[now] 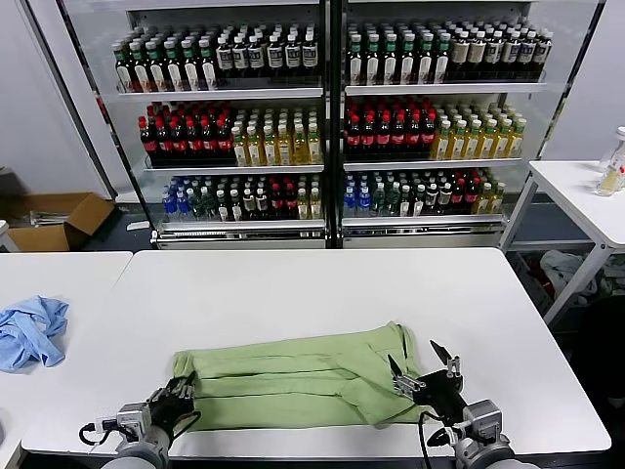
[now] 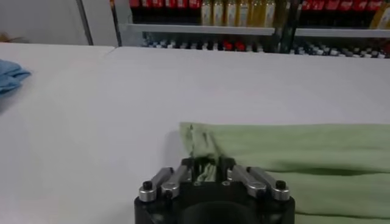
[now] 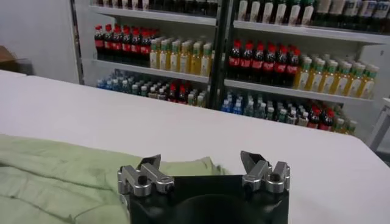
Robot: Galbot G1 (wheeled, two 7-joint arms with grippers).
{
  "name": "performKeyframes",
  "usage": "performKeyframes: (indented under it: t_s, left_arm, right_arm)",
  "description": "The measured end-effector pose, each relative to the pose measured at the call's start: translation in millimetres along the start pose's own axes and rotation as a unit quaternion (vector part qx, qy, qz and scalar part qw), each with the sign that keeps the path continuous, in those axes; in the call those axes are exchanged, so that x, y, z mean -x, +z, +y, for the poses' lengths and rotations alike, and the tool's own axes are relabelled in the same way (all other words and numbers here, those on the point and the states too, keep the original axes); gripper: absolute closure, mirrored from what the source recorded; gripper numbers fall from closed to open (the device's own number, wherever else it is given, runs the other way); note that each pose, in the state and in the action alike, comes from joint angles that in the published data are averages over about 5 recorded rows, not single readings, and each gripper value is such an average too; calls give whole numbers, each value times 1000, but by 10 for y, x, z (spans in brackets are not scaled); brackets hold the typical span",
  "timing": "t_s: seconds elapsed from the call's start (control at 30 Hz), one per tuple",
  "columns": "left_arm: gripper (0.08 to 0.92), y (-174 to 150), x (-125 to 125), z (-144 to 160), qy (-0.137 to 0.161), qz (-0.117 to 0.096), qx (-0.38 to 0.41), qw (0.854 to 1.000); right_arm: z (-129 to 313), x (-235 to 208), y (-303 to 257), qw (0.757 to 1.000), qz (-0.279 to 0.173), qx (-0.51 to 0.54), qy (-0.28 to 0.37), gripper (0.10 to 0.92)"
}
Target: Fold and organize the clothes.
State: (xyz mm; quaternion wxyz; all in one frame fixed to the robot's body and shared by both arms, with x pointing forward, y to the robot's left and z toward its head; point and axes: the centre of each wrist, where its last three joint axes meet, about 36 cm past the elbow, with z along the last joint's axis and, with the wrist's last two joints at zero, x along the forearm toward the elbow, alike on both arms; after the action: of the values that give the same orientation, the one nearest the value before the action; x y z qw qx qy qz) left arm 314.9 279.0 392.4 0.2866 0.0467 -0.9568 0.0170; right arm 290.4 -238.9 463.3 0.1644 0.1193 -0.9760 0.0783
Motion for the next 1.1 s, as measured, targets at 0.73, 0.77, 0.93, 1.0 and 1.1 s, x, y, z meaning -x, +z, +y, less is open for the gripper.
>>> performKeyframes:
  t_s: [0.73,0.77,0.93,1.0,1.1]
  left_arm:
    - [902,-679,-277,961,-109,-74,109,985]
    - [902,-704,-298,958,-107,-78,109,985]
    - [902,-747,-385,688,-62,-92,98,989]
    - [902,-732,-411,502,-32,-95,86,991]
    - [902,-687,-432,211,18,-94,64,993]
  right_arm:
    - [-40,4,-82,1000,-14,-8,7,200]
    - [-40,1,-81,1000,-14,-9,7,200]
    - [-58,-21,-83,1000,-11,-13,10,200]
    - [-70,-28,-84,1000,-11,-15,12,200]
    - [-82,-37,-87,1000,-10,-15,15,200]
